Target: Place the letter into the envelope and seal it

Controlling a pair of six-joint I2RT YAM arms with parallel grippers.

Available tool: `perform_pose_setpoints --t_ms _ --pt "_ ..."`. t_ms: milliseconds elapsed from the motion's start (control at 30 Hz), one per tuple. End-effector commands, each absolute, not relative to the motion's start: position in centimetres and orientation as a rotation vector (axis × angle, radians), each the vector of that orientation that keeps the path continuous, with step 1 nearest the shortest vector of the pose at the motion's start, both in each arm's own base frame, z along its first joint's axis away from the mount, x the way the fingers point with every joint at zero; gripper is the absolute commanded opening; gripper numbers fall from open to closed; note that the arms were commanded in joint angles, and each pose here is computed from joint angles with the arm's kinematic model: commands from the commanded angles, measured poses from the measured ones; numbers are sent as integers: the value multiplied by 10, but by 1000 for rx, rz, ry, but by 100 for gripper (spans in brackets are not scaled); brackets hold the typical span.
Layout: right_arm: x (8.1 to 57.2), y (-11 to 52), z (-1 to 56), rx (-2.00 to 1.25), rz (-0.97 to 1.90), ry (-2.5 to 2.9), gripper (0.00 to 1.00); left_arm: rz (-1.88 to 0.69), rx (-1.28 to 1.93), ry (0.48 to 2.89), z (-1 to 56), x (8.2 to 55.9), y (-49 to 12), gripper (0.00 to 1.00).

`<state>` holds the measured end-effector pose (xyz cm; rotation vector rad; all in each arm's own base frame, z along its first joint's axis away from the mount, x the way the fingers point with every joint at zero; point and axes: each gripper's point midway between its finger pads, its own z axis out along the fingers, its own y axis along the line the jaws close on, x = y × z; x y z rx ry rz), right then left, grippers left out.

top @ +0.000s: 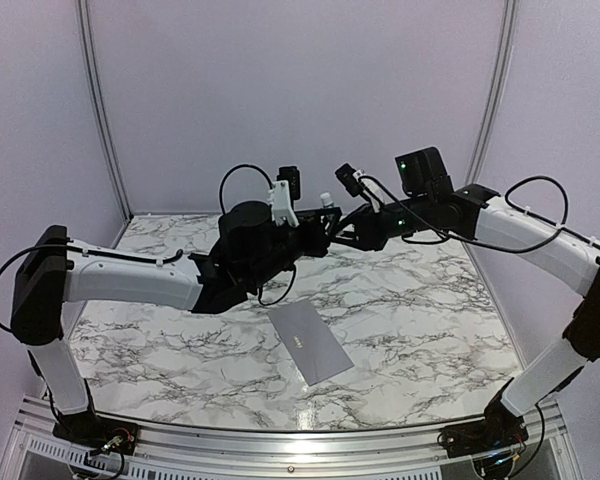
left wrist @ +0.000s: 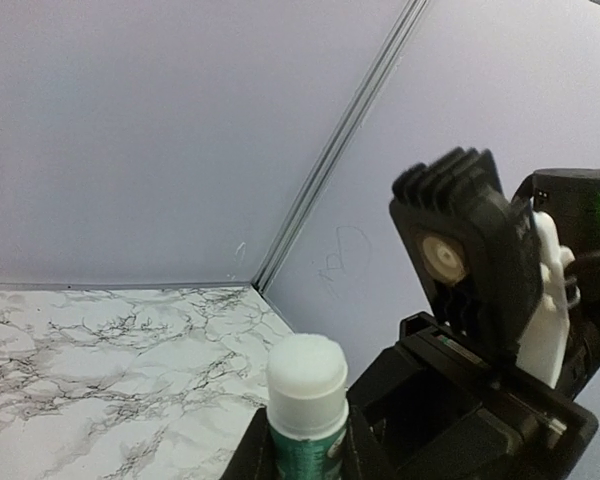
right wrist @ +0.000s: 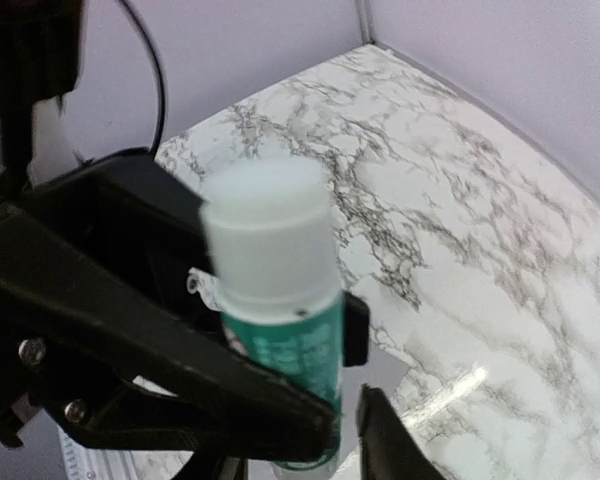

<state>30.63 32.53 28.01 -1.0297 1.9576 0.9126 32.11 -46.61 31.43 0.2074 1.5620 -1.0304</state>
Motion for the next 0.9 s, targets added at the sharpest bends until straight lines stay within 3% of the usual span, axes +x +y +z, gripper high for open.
perform_pose_setpoints --t_ms 0,67,167,433,867 --pt "291 312 326 -1125 977 1768 42 -1063 292 1479 348 305 -469 0" --pt "282 297 333 -1175 1025 1707 51 -1137 435 1437 356 287 -474 0" --pt "268 284 334 -1249 1141 1644 52 -1257 638 1370 365 256 -480 0" --pt "228 294 321 -1405 1482 1514 46 -1392 797 1268 377 221 -478 0" --pt "193 309 340 -1497 1580 1384 40 -1466 765 1254 378 221 -480 0"
